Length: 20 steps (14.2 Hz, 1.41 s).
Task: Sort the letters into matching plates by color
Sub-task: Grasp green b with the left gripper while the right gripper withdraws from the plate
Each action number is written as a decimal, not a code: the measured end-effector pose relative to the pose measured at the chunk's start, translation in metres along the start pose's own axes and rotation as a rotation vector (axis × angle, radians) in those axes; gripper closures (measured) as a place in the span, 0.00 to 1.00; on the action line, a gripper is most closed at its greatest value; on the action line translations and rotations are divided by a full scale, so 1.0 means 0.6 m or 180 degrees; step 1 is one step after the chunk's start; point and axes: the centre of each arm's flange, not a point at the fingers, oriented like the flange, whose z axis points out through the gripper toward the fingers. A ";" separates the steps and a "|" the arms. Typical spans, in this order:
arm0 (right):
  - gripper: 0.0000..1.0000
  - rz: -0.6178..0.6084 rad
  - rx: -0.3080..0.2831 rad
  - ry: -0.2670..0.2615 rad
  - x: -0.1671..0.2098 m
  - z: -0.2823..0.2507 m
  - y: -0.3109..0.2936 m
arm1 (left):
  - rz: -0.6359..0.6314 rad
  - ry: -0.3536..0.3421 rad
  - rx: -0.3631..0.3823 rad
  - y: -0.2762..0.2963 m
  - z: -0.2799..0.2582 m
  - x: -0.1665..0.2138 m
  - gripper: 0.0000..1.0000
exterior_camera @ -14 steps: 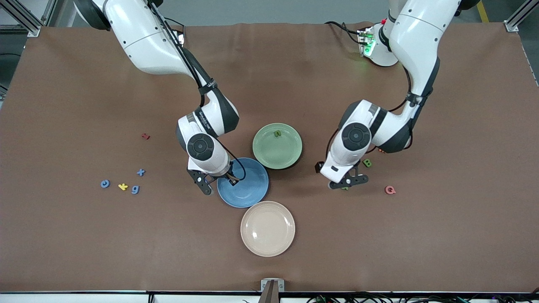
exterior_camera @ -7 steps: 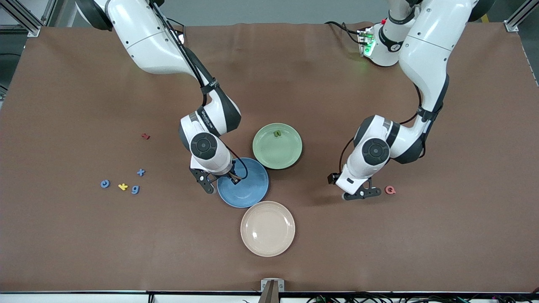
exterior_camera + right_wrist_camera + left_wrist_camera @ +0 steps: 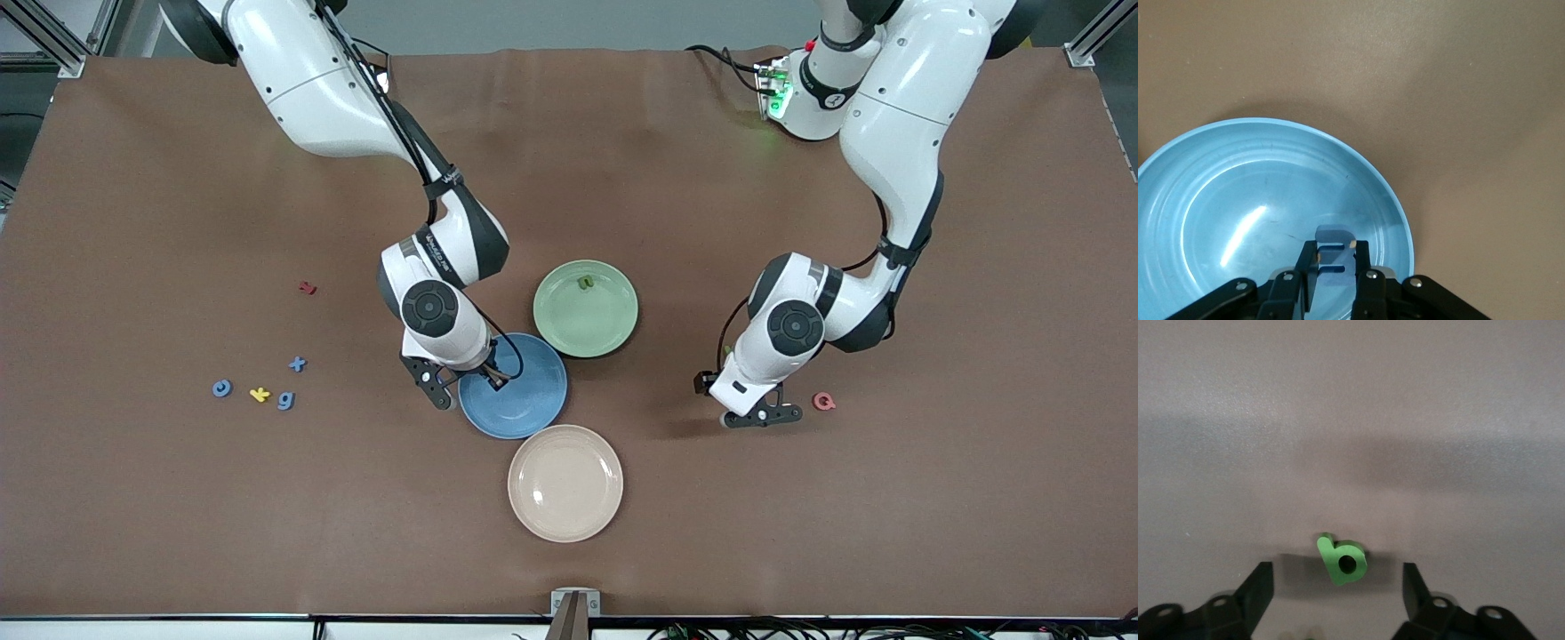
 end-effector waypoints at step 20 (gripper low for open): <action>0.00 -0.0005 0.0094 0.0032 0.012 -0.023 -0.013 | 0.0065 0.0103 -0.0016 0.006 0.005 0.015 0.63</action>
